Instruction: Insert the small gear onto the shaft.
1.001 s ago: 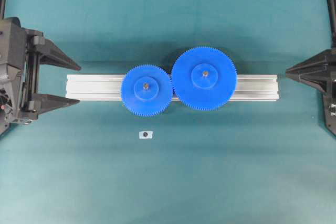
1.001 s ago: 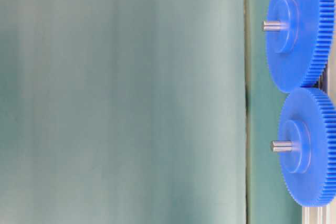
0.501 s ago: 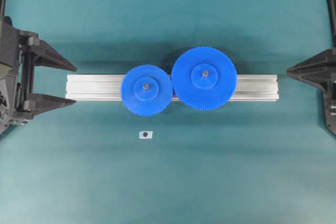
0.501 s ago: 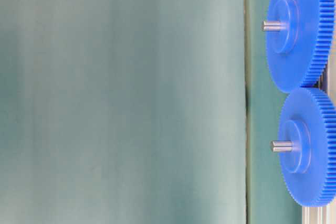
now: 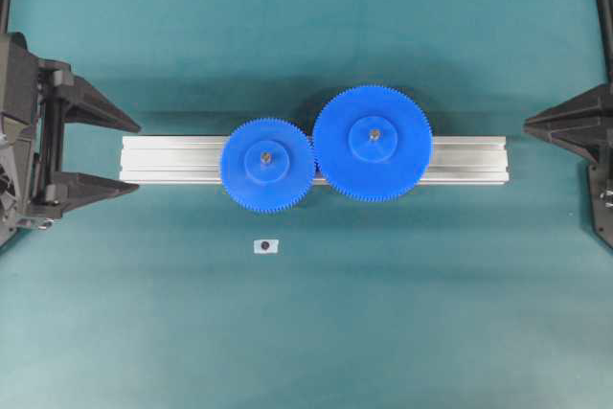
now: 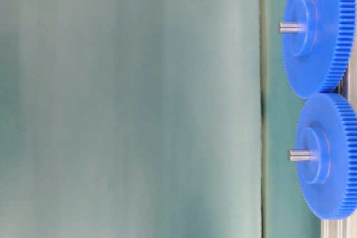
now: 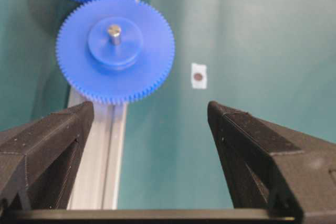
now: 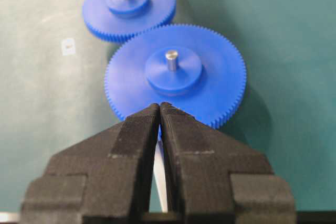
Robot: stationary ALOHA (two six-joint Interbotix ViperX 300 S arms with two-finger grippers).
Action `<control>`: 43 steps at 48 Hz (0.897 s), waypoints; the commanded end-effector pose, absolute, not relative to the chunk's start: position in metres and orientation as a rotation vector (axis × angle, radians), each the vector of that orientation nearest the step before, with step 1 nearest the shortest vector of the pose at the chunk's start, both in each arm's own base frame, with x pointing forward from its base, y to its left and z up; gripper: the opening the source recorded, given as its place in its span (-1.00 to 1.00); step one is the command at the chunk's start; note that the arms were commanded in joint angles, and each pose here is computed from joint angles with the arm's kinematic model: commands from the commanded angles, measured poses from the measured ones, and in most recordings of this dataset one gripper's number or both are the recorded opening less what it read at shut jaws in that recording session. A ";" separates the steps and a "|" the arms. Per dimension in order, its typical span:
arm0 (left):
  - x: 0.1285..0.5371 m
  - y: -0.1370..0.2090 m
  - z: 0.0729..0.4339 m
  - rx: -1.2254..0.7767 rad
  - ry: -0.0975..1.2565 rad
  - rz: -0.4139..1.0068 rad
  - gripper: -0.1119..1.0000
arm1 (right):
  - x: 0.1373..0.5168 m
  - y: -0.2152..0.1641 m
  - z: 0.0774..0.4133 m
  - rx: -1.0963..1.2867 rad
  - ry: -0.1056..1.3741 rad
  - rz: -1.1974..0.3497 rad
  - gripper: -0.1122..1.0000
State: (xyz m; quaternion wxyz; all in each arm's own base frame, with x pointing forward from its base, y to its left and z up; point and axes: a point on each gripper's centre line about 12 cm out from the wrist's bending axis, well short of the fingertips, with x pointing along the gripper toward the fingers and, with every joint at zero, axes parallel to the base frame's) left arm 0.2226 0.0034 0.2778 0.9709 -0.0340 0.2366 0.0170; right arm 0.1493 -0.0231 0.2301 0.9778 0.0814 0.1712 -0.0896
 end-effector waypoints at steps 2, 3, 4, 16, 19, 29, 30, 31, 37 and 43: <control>0.225 0.003 0.284 -0.068 0.456 0.031 0.77 | 0.152 -0.023 0.244 0.157 0.309 -0.176 -0.53; 0.225 0.003 0.284 -0.066 0.456 0.031 0.77 | 0.152 -0.023 0.244 0.157 0.310 -0.175 -0.53; 0.225 0.003 0.283 -0.067 0.458 0.033 0.77 | 0.152 -0.023 0.244 0.157 0.310 -0.175 -0.53; 0.224 0.003 0.282 -0.064 0.466 0.032 0.77 | 0.152 -0.022 0.244 0.159 0.314 -0.166 -0.53; 0.224 0.003 0.282 -0.063 0.464 0.031 0.77 | 0.152 -0.022 0.243 0.160 0.315 -0.167 -0.53; 0.224 0.003 0.283 -0.065 0.464 0.031 0.77 | 0.152 -0.020 0.244 0.160 0.318 -0.156 -0.53; 0.224 0.003 0.283 -0.065 0.466 0.033 0.77 | 0.152 -0.020 0.243 0.160 0.321 -0.155 -0.53; 0.224 0.003 0.282 -0.065 0.467 0.031 0.77 | 0.152 -0.020 0.243 0.160 0.321 -0.155 -0.53; 0.225 0.003 0.281 -0.065 0.472 0.031 0.77 | 0.152 -0.020 0.242 0.160 0.322 -0.155 -0.53; 0.224 0.003 0.281 -0.063 0.472 0.031 0.77 | 0.152 -0.020 0.242 0.160 0.325 -0.155 -0.53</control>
